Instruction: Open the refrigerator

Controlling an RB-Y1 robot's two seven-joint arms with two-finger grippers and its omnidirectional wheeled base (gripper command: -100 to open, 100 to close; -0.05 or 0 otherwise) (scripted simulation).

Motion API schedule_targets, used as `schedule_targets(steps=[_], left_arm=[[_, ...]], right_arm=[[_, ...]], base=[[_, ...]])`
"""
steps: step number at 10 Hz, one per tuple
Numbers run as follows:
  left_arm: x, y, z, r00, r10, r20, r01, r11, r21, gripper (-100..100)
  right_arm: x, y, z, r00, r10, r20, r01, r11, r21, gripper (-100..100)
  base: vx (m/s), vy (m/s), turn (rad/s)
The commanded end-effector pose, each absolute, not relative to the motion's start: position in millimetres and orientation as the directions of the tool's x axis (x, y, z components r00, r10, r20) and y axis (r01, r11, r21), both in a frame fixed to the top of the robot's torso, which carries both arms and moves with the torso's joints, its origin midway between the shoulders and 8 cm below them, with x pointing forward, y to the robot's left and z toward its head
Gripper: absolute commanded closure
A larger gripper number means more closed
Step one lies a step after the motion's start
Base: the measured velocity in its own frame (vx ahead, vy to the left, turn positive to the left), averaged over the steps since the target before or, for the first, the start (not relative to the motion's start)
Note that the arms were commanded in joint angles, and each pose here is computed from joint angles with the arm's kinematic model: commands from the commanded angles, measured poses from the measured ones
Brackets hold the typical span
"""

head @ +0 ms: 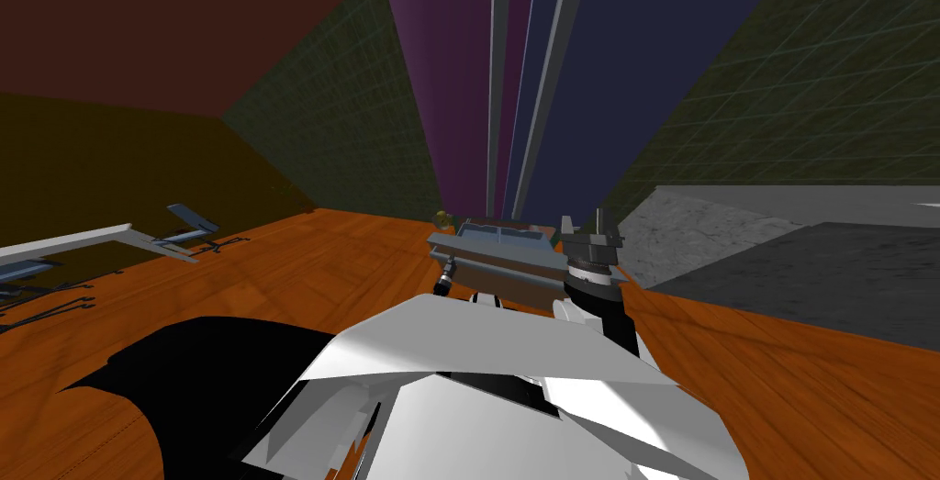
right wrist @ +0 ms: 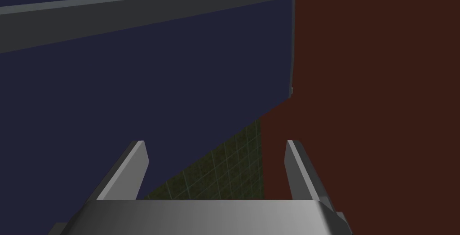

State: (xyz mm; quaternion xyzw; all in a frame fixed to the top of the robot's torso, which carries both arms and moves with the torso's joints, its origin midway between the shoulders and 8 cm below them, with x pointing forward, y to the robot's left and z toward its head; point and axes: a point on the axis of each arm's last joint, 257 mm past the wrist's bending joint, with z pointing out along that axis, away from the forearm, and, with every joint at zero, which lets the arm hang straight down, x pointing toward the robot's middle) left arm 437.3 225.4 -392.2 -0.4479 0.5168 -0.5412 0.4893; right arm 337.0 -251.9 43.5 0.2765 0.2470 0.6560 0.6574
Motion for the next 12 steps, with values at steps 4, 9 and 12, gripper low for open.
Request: schedule_targets(steps=[4, 9, 12], left_arm=[[483.6, 227.7, -368.3, -0.121, -0.992, -0.02, 0.068, 0.012, -0.998, -100], [481.3, 229.4, -386.0, -0.118, -0.993, -0.013, 0.01, 0.012, -1.0, 0], [477.5, 230.5, -392.7, -0.115, -0.993, -0.012, -0.008, 0.013, -1.0, 0]], right_arm=[[337.0, -251.9, 43.4, 0.017, 0.999, 0.038, -0.726, -0.014, 0.688, 0], [337.0, -251.9, 43.4, 0.017, 0.999, 0.038, -0.726, -0.014, 0.688, 0], [336.9, -251.9, 43.4, 0.017, 0.999, 0.038, -0.726, -0.014, 0.688, 0]], base=[[-0.066, 0.0, 0.002], [-0.039, -0.002, -0.002], [0.0, 0.0, 0.0]])
